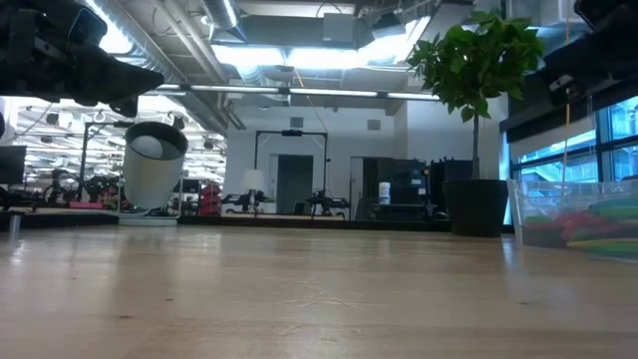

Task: Pick and place rubber bands into bin
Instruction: Return to Home Position

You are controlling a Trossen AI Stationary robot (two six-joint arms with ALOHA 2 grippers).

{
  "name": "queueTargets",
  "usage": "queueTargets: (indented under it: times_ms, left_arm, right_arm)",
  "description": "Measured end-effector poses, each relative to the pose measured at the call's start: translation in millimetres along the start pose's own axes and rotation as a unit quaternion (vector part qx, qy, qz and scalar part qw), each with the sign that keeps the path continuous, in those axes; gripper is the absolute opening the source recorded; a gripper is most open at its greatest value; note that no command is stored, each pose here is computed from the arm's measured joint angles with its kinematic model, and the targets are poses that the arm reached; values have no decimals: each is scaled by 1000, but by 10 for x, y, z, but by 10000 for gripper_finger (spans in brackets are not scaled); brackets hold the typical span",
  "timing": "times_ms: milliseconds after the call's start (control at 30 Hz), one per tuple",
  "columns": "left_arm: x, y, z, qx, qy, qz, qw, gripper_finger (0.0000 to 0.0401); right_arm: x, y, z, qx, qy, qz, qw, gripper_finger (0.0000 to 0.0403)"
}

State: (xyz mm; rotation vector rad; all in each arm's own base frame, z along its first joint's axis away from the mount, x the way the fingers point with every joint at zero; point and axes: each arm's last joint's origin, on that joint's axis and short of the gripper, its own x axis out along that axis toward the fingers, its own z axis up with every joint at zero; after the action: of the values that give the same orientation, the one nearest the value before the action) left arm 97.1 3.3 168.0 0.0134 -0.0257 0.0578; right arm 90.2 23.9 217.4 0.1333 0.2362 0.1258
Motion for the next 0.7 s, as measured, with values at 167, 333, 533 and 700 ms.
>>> queueTargets:
  times_ms: [167, 333, 533, 700]
  left_arm:
    - [0, 0, 0, 0, 0, 0, 1000, 4]
    - [0, 0, 0, 0, 0, 0, 1000, 4]
    - [2, 0, 5, 0, -2, 0, 1000, 4]
    - [2, 0, 5, 0, -2, 0, 1000, 4]
  right_arm:
    - [-105, -36, -93, 2, -66, 11, 998, 2]
    - [-67, -31, -97, -24, -134, 26, 990, 2]
    - [13, -64, -206, -23, -144, 29, 989, 1]
    - [74, -104, -268, -23, -182, 20, 983, 1]
